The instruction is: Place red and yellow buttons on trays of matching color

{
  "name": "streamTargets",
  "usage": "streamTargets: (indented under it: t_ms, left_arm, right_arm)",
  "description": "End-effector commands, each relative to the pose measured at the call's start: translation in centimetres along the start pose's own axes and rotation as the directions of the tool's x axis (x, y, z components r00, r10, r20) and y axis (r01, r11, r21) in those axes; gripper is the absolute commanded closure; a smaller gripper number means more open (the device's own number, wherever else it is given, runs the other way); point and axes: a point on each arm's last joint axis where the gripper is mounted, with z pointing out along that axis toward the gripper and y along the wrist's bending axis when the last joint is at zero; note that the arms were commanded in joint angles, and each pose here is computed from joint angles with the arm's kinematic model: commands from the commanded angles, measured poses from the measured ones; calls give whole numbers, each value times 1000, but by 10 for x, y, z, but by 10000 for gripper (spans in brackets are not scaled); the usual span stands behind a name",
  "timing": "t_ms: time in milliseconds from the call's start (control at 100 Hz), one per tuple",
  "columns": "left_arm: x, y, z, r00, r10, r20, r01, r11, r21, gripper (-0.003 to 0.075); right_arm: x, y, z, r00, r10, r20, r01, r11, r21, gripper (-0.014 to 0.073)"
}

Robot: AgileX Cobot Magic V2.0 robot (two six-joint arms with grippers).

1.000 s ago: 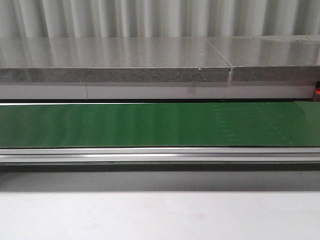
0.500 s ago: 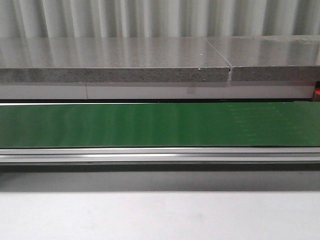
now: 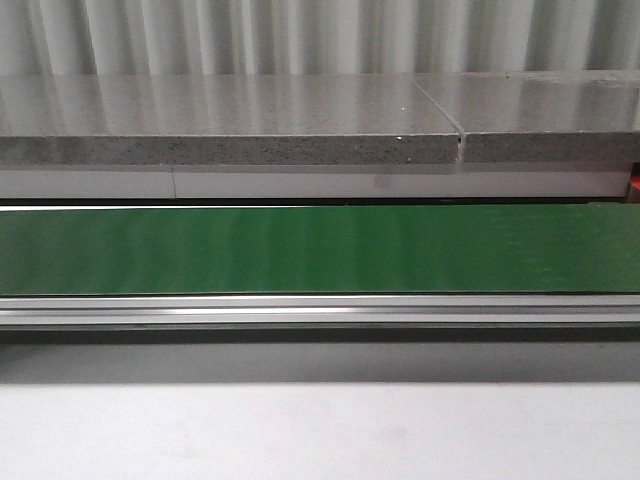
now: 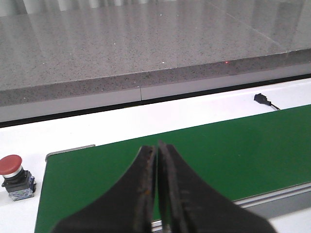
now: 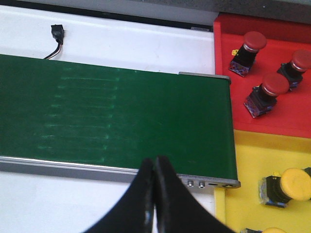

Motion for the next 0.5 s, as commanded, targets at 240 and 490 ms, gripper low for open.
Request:
streamTargets:
  t_ms: [240, 490]
  left_arm:
    - [-15, 2, -3, 995, 26, 94, -24, 999, -28, 163]
    - [-28, 11, -1, 987, -59, 152, 75, 992, -106, 101]
  right_arm:
    - [-12, -1, -6, 996, -15, 91, 14, 1000, 11, 663]
    - [-12, -1, -6, 996, -15, 90, 14, 1000, 11, 663]
